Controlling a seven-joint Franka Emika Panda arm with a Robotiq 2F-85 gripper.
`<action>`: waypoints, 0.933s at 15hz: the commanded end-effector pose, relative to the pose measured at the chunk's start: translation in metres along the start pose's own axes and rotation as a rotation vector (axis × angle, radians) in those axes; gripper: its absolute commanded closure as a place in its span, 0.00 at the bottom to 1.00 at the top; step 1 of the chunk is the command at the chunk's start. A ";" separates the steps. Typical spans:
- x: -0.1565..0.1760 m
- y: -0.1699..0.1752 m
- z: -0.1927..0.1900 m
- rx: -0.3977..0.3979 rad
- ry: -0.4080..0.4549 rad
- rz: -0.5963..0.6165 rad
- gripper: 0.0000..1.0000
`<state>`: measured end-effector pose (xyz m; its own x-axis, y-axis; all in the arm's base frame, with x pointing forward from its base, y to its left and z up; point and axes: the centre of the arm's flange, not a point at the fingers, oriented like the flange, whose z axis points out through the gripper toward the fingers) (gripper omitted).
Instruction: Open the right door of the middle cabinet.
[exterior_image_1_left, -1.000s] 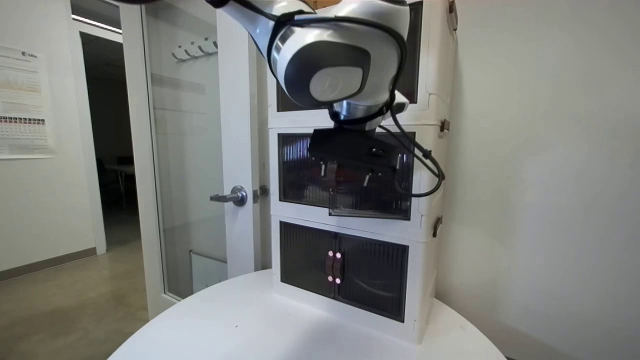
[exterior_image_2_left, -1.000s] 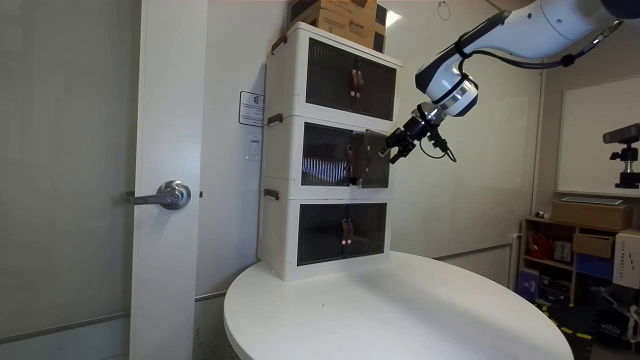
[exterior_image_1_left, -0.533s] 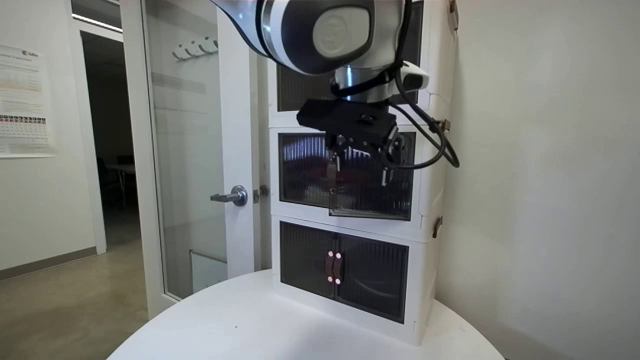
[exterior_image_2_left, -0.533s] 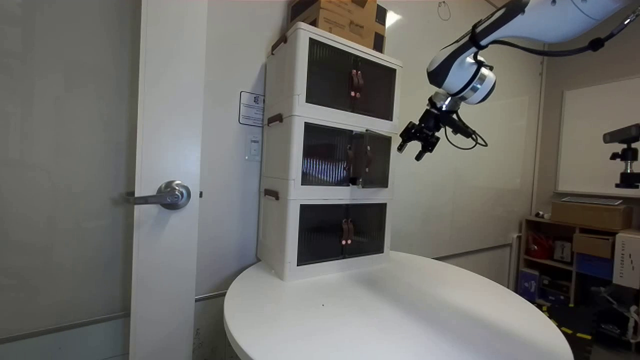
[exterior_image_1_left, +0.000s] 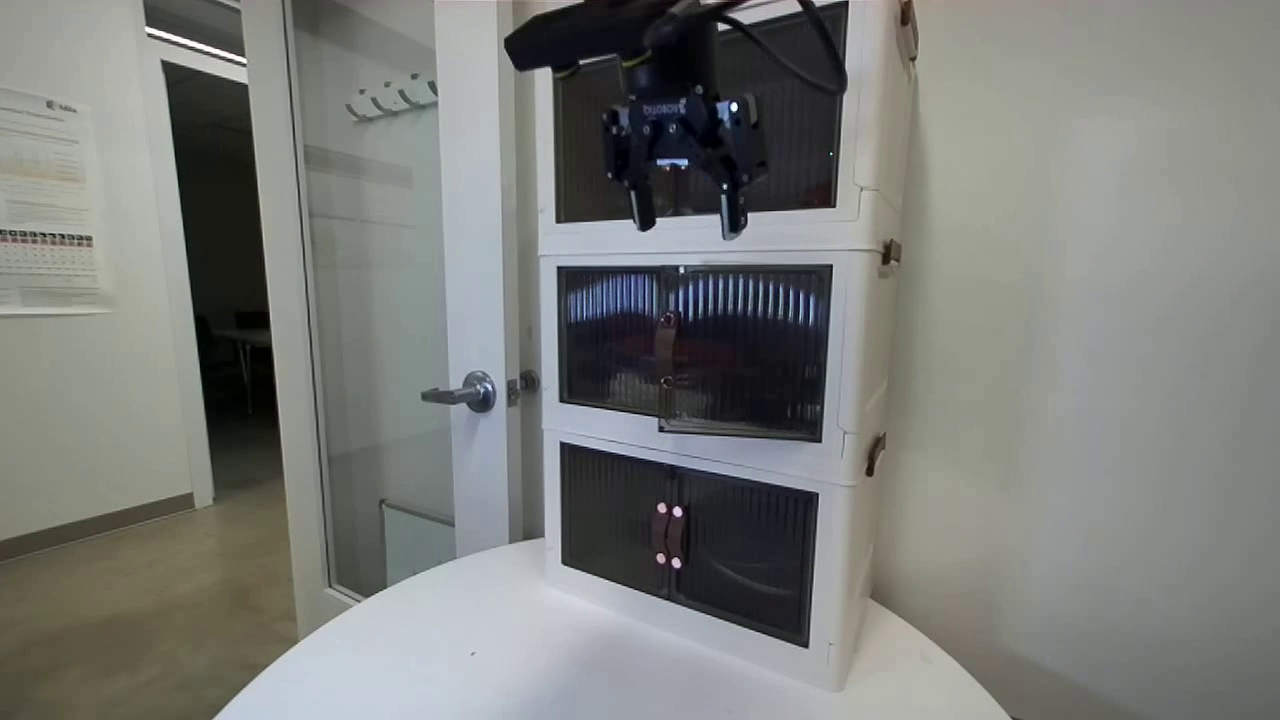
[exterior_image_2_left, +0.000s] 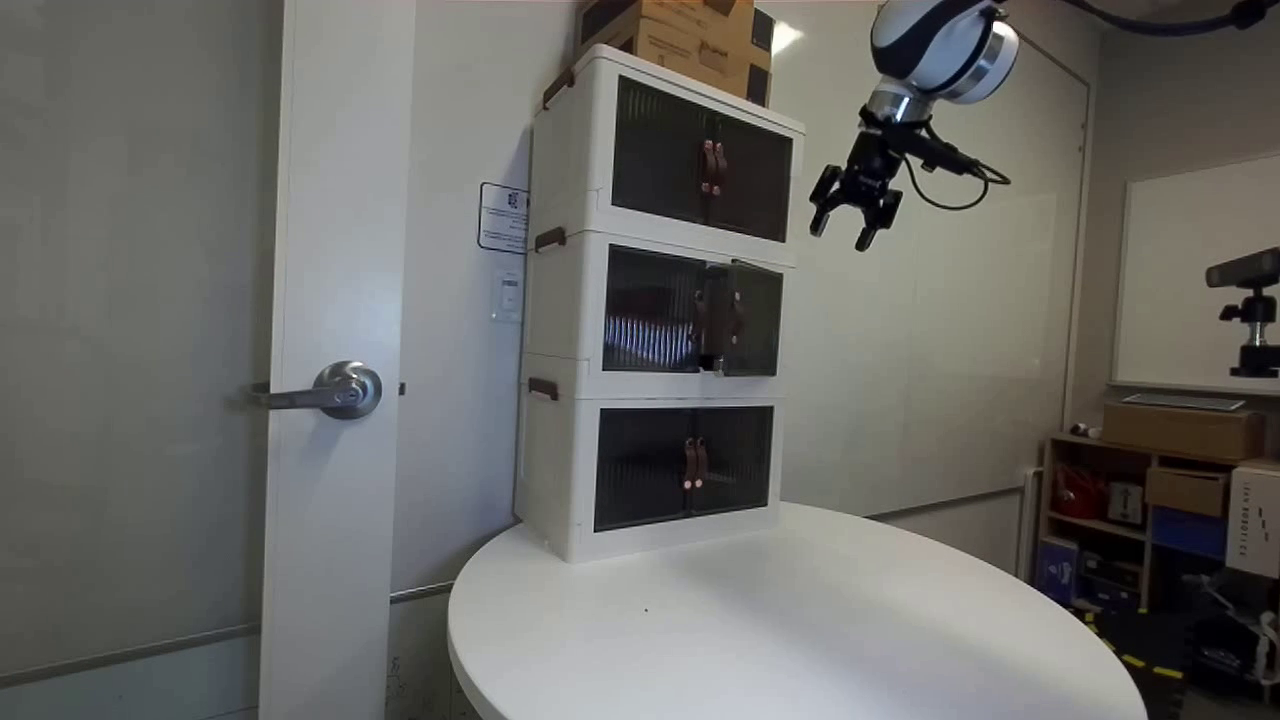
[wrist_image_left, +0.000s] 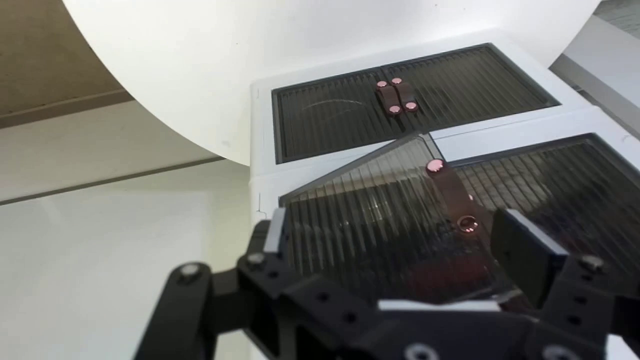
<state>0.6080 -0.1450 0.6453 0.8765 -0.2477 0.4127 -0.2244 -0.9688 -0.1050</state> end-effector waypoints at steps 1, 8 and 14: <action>0.029 -0.036 -0.021 -0.006 0.003 0.012 0.00; 0.081 -0.106 0.012 -0.056 0.037 0.084 0.00; 0.104 -0.132 0.052 -0.187 0.017 0.242 0.00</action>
<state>0.7096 -0.0511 0.6386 0.8177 -0.3972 0.4167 -0.4069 -0.9108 -0.0696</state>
